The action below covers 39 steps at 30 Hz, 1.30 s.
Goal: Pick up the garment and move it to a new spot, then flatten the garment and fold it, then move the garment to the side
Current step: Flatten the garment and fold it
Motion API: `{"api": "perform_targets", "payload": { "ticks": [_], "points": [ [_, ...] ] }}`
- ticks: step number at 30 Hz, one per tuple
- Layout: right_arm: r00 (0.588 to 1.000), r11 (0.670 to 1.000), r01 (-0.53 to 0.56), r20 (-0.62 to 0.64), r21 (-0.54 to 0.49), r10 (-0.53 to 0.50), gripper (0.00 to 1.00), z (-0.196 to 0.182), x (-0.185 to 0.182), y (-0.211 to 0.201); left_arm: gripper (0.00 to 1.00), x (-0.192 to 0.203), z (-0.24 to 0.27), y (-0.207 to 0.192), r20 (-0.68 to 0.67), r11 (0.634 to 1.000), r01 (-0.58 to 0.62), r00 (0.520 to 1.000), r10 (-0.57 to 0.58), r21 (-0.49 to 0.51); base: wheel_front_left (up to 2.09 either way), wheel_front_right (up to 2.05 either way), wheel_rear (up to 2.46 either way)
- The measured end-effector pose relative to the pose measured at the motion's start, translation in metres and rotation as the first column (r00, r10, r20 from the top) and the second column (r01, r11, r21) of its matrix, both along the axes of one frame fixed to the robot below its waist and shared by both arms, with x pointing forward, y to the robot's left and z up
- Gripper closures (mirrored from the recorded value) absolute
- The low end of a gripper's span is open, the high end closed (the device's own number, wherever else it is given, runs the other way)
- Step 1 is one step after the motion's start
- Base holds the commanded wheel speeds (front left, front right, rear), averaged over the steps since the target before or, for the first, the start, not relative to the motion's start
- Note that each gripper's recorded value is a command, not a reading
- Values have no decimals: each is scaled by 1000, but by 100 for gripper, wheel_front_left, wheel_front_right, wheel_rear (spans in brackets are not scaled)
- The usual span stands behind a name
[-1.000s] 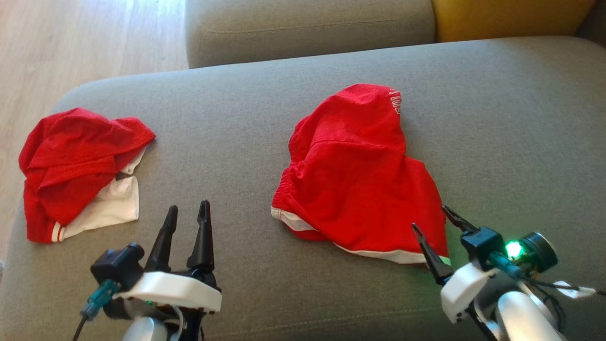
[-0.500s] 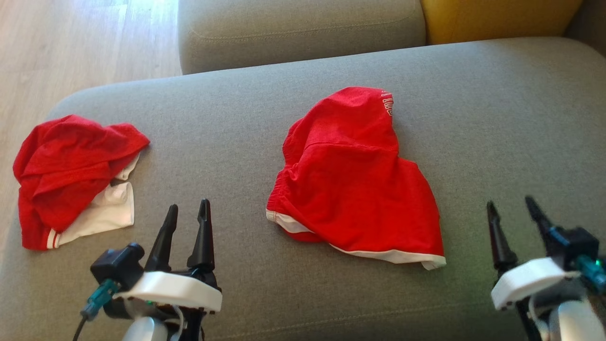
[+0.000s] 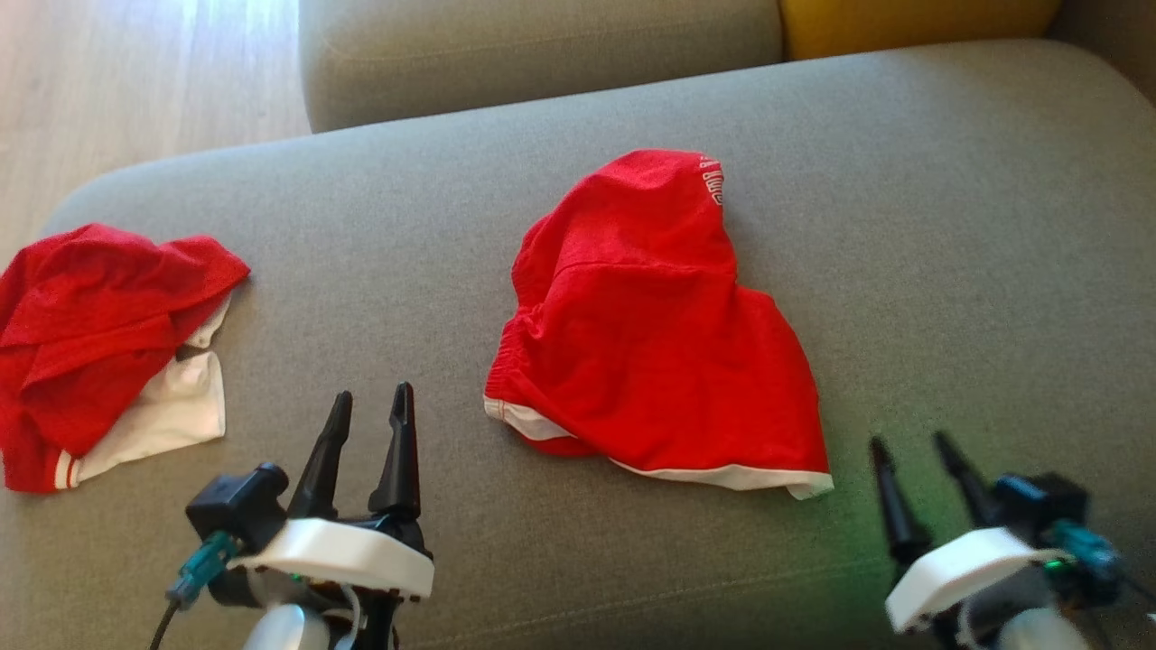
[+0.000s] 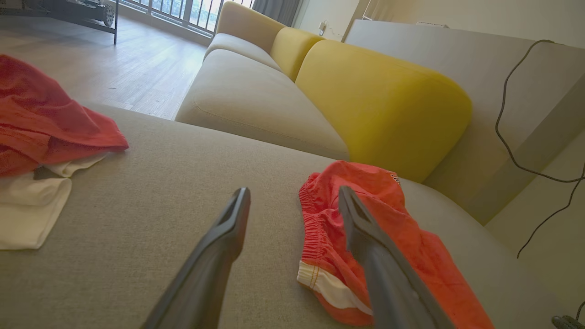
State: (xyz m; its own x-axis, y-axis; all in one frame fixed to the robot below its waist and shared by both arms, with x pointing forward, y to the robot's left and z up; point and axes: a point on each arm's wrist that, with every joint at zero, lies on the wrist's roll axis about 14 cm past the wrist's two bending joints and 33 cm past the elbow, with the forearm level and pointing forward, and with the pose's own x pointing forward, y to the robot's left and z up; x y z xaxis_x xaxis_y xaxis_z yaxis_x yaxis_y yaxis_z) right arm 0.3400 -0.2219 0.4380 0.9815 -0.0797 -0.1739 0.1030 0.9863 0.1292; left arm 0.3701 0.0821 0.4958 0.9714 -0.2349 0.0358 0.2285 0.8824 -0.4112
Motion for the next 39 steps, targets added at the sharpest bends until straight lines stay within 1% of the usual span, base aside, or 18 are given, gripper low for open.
{"api": "perform_targets", "payload": {
  "ticks": [1, 4, 6, 12, 21, 22, 23, 24, 29, 32, 35, 39],
  "points": [
    [1000, 1000, 0, 0, 0, 0, 0, 0, 0, 0, 0, 0, 0, 0, 0, 1000, 0, 1000, 0, 0, 0, 0, 0],
    [995, 998, -60, -77, 8, 60, 0, -21, -3, 19, 0, 2, -5, -2, -16, 1000, 6, 1000, -6, 1, 0, 0, 0],
    [988, 994, -103, -117, -21, 100, 0, -31, -5, 29, 0, 3, -8, -2, -24, 1000, 8, 1000, -8, 1, 0, 0, 0],
    [962, 985, -169, -225, -37, 156, 0, -60, -10, 43, 0, 9, -12, 4, -32, 1000, -7, 999, 8, 11, 0, 0, 0],
    [954, 980, -194, -242, -40, 179, 0, -70, 5, 49, 0, 10, -17, 15, -44, 999, -40, 998, 41, 18, 0, 0, 0],
    [953, 979, -197, -242, -41, 182, 18, -70, 7, 50, 0, 10, -17, 16, -47, 999, -43, 998, 44, 19, 0, 0, 0],
    [953, 979, -200, -242, -42, 184, 74, -70, 8, 50, 0, 10, -18, 17, -49, 999, -45, 998, 46, 20, 0, 0, 0],
    [951, 977, -205, -246, -50, 187, 100, -71, 9, 51, 0, 10, -18, 17, -50, 999, -47, 998, 48, 20, 0, 0, 0],
    [955, 972, -200, -246, -121, 166, 100, -70, 9, 37, 0, 9, -21, 16, -58, 999, -43, 997, 45, 23, 0, 0, 0],
    [964, 963, -187, -225, -194, 141, 100, -60, 13, 23, 0, 8, -28, 11, -78, 999, -26, 997, 29, 29, 0, 0, 0],
    [974, 946, -176, -184, -270, 129, 100, -44, 21, 13, 0, 6, -39, 1, -111, 999, 9, 994, -5, 36, 0, 0, 0],
    [980, 914, -178, -146, -364, 133, 100, -26, 30, 5, 0, 4, -55, -21, -160, 995, 93, 984, -85, 39, 0, 0, 0]
  ]
}}
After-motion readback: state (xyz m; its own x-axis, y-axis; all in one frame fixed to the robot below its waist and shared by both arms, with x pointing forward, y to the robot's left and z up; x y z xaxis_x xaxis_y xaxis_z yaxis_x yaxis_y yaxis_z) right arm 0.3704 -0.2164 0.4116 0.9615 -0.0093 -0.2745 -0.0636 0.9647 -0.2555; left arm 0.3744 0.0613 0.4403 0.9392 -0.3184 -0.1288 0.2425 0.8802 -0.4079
